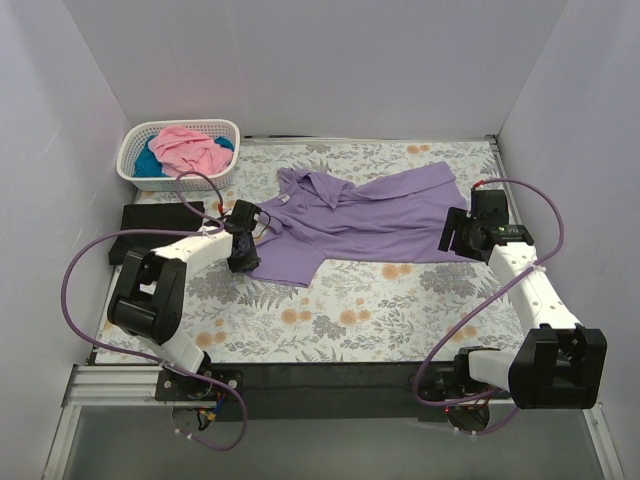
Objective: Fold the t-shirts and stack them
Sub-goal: Flatten the tshirt out
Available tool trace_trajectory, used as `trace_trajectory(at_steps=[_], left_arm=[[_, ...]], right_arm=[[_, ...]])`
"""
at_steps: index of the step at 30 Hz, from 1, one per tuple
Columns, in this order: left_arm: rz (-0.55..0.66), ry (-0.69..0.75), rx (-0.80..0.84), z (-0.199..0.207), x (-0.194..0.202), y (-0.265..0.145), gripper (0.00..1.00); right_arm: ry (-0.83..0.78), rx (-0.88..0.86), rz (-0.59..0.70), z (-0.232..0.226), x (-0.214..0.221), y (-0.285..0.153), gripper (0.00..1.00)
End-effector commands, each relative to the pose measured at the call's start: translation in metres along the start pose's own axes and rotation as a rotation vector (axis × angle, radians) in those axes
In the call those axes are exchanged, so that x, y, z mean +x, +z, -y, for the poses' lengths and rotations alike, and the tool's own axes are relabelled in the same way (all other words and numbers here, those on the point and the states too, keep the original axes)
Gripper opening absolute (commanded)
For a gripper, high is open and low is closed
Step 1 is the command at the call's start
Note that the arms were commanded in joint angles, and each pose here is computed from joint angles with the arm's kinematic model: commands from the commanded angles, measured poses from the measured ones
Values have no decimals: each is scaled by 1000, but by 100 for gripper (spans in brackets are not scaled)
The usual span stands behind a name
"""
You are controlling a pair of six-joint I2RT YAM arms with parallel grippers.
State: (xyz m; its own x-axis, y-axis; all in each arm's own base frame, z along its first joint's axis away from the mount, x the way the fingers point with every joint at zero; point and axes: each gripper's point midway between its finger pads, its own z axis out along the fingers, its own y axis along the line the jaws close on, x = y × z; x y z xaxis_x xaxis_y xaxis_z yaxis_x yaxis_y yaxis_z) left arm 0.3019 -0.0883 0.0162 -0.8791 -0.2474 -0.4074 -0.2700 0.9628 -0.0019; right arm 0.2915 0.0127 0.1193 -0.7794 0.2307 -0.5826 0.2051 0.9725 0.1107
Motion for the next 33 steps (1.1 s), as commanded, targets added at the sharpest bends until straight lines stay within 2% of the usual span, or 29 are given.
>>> trace_trajectory(at_steps=[1, 2, 3, 5, 9, 14, 19, 23, 33], left_arm=[[-61, 17, -67, -15, 23, 14, 20], [-65, 16, -66, -15, 25, 14, 16], [-65, 17, -63, -15, 26, 14, 6], [-63, 16, -62, -16, 26, 13, 0], [-47, 12, -49, -16, 23, 8, 0], [-24, 8, -38, -14, 18, 4, 0], [-13, 10, -35, -14, 16, 1, 0], [-6, 7, -30, -14, 14, -1, 0], [-10, 9, -17, -11, 15, -1, 0]], right_arm=[[26, 63, 44, 10, -8, 0, 76], [29, 103, 54, 17, -11, 1, 76], [31, 129, 52, 21, -11, 3, 76], [45, 196, 47, 33, -9, 7, 77], [130, 272, 11, 54, -4, 19, 76], [197, 261, -54, 63, 8, 41, 74], [235, 231, -76, 71, 7, 61, 64], [265, 194, -39, 74, -6, 71, 56], [309, 217, -66, 87, -5, 91, 56]])
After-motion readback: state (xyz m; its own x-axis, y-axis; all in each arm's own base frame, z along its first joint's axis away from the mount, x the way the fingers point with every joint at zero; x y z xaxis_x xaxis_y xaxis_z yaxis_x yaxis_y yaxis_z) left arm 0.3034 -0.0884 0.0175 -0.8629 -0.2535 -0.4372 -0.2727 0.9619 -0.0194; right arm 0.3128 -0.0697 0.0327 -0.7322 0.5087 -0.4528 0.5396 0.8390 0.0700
